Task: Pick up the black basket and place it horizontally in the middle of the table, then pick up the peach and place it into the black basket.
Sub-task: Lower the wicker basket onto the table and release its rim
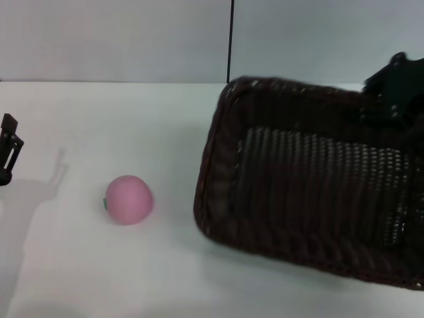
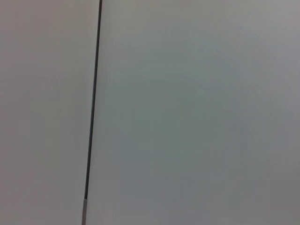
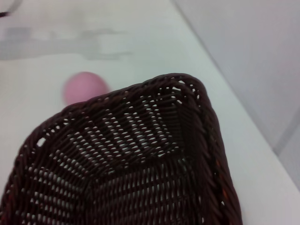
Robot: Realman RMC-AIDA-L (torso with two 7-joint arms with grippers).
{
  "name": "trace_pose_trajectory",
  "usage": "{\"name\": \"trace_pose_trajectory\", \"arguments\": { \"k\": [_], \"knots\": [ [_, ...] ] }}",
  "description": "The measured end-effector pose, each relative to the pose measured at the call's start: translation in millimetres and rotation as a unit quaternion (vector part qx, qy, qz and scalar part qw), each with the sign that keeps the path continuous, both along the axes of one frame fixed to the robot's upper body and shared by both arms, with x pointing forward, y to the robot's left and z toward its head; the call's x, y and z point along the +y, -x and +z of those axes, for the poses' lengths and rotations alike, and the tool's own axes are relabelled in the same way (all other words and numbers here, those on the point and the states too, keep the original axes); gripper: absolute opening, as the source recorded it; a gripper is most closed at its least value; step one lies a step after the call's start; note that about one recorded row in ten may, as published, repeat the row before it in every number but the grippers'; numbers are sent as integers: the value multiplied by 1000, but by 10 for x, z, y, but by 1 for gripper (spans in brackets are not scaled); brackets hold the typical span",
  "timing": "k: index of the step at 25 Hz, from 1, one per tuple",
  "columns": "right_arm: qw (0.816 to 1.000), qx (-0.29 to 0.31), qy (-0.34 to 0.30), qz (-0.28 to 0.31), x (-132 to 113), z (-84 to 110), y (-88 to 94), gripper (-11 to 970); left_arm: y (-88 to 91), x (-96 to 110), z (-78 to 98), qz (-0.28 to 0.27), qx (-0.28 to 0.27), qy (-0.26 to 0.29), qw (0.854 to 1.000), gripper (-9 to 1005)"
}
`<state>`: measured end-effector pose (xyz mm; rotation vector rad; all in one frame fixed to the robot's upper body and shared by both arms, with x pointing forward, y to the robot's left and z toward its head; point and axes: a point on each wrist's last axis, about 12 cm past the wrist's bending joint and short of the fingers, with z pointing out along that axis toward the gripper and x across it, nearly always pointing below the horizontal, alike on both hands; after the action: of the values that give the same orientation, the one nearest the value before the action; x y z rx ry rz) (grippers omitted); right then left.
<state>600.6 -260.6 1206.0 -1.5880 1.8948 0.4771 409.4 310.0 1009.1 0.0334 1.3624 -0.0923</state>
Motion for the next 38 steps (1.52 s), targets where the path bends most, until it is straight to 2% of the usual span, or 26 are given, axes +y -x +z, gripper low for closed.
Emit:
{"name": "trace_pose_trajectory", "arguments": {
  "k": [3,9,17,29,38],
  "knots": [
    [999,-11,-10,44,139,-76,21,175,34,3,1,2,-3,1,1000,786],
    [995,-11,-2,94,333,-212,25,174,67,5,8,0,-7,0,1000,783],
    [991,-20,6,131,380,-284,57,179,70,14,7,0,-7,-2,1000,780],
    [993,-12,1,118,403,-365,91,234,104,34,-2,1,-4,-4,1000,775],
    [995,-32,-26,93,277,-314,180,420,114,35,-9,-15,1,0,1000,771]
  ]
}}
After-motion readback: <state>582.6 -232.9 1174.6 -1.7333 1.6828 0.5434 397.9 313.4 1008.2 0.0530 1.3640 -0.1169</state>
